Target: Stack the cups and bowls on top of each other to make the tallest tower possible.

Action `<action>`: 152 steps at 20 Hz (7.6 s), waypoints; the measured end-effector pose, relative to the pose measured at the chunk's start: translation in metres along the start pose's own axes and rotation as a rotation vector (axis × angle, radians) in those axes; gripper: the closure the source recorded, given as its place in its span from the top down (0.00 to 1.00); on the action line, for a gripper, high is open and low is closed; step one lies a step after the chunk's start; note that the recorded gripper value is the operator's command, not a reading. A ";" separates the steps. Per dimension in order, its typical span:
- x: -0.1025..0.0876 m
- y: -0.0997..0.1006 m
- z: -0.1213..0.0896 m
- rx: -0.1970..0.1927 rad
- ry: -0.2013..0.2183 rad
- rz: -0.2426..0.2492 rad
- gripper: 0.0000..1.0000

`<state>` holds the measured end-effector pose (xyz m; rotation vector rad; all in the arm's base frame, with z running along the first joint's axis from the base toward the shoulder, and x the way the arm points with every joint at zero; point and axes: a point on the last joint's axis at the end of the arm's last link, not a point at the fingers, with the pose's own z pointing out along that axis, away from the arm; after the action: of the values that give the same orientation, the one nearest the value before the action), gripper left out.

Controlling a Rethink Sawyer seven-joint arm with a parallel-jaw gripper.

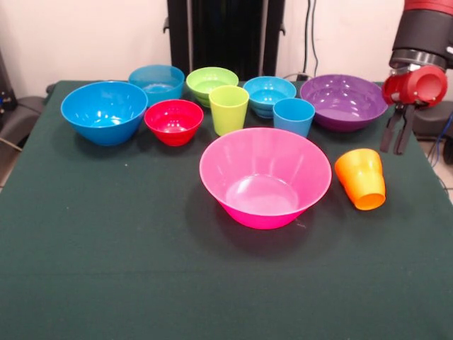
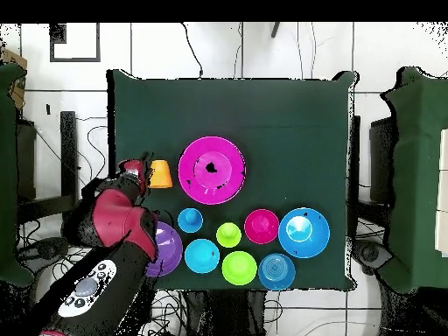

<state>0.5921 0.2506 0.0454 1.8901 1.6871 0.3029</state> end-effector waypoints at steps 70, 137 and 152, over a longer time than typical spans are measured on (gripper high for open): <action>0.034 -0.053 0.017 0.082 -0.026 -0.039 1.00; 0.028 -0.173 0.009 0.056 -0.254 0.322 1.00; 0.067 -0.156 -0.033 0.044 -0.158 0.422 1.00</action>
<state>0.4567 0.3283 -0.0291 2.2324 1.1927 0.2714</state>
